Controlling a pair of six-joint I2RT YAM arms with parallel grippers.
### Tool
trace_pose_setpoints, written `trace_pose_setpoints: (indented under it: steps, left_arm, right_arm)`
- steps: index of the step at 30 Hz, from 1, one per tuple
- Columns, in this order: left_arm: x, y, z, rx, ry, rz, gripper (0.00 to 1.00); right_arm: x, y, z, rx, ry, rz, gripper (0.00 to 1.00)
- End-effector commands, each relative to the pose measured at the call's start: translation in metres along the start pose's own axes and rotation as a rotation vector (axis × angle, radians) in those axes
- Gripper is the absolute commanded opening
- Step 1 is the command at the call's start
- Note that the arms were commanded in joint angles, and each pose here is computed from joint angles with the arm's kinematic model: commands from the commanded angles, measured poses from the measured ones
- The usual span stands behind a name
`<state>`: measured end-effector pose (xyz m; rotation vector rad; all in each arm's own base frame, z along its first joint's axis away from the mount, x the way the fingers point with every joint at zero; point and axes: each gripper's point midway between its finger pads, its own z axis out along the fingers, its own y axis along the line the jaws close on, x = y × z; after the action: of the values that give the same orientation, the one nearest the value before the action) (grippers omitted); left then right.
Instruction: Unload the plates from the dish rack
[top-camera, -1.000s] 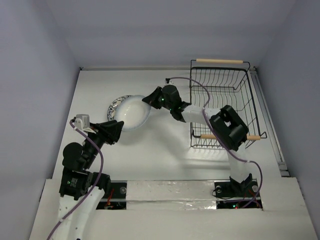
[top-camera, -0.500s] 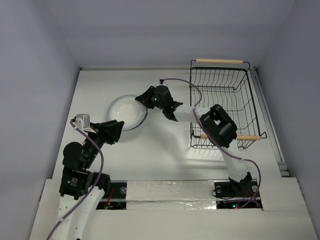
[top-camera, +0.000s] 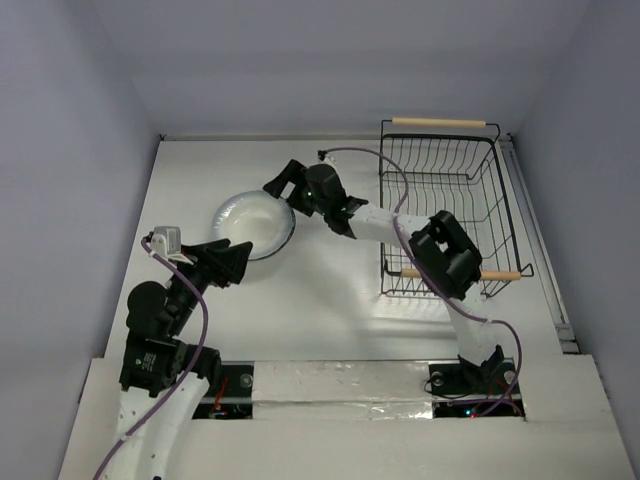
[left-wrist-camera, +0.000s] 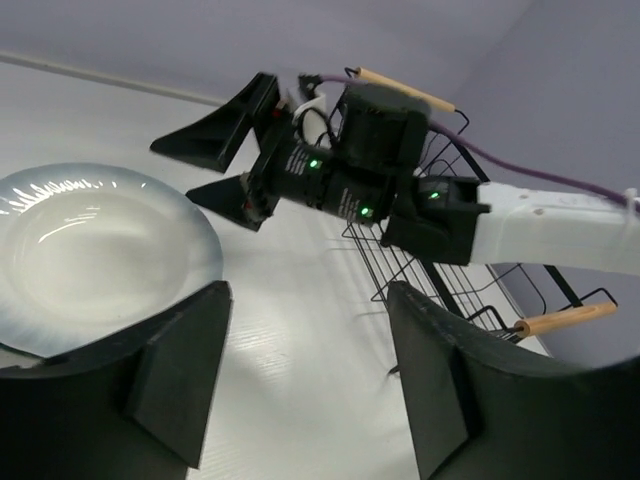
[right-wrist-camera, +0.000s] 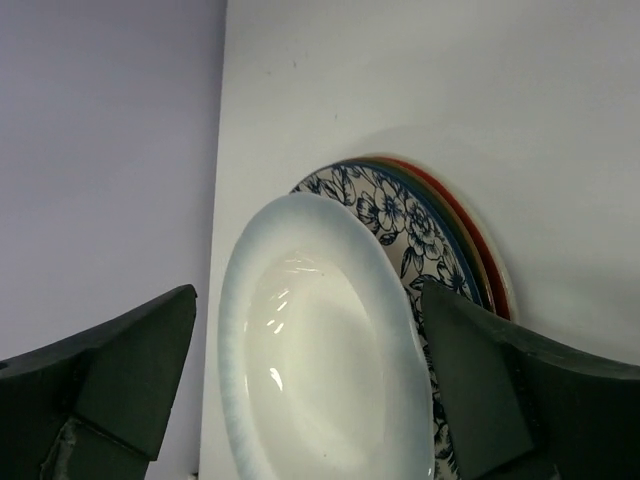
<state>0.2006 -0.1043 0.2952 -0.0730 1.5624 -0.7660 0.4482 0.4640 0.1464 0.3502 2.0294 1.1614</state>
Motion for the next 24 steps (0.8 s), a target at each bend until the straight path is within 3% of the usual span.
trace_pose_setpoints:
  steps: [1, 6, 7, 9, 11, 14, 16, 17, 19, 20, 23, 24]
  left_arm:
    - [-0.01, -0.005, 0.004, 0.023, -0.033, 0.016, 0.62]
    - [-0.013, -0.004, 0.003, 0.014, -0.038, 0.021, 0.7]
    - [-0.014, -0.004, 0.002, 0.012, -0.041, 0.025, 0.71]
    - [-0.016, -0.002, 0.001, -0.003, -0.05, 0.023, 0.74]
    - [-0.019, -0.001, 0.0, -0.015, -0.062, 0.026, 0.76]
    - [-0.022, -0.001, 0.0, -0.02, -0.072, 0.032, 0.77]
    - [-0.025, -0.002, -0.001, -0.017, -0.08, 0.039, 0.77]
    - [-0.026, -0.002, -0.001, -0.017, -0.084, 0.045, 0.78]
    - [-0.03, -0.003, 0.0, -0.017, -0.094, 0.052, 0.77]
    - [-0.034, -0.005, -0.001, -0.016, -0.104, 0.055, 0.78]
    - [-0.041, -0.006, -0.002, -0.026, -0.118, 0.063, 0.78]
    - [-0.047, -0.009, -0.003, -0.022, -0.131, 0.066, 0.78]
  right_arm:
    - [-0.052, 0.046, -0.032, -0.005, -0.15, -0.114, 1.0]
    - [-0.093, 0.071, -0.08, 0.023, -0.259, -0.243, 0.99]
    - [-0.098, 0.073, -0.089, 0.03, -0.275, -0.259, 0.94]
    - [-0.101, 0.059, -0.111, 0.069, -0.294, -0.308, 0.51]
    - [-0.109, 0.058, -0.153, 0.066, -0.328, -0.346, 0.0]
    - [-0.132, 0.078, -0.226, -0.003, -0.423, -0.384, 0.0]
    - [-0.132, 0.054, -0.26, 0.046, -0.455, -0.405, 0.0]
    - [-0.147, 0.068, -0.302, -0.001, -0.526, -0.402, 0.01]
    - [-0.152, 0.045, -0.335, 0.06, -0.577, -0.403, 0.12]
    - [-0.161, 0.05, -0.372, 0.031, -0.632, -0.394, 0.3]
    - [-0.169, 0.034, -0.414, 0.053, -0.712, -0.367, 0.66]
    - [-0.172, 0.031, -0.438, 0.047, -0.743, -0.35, 0.86]
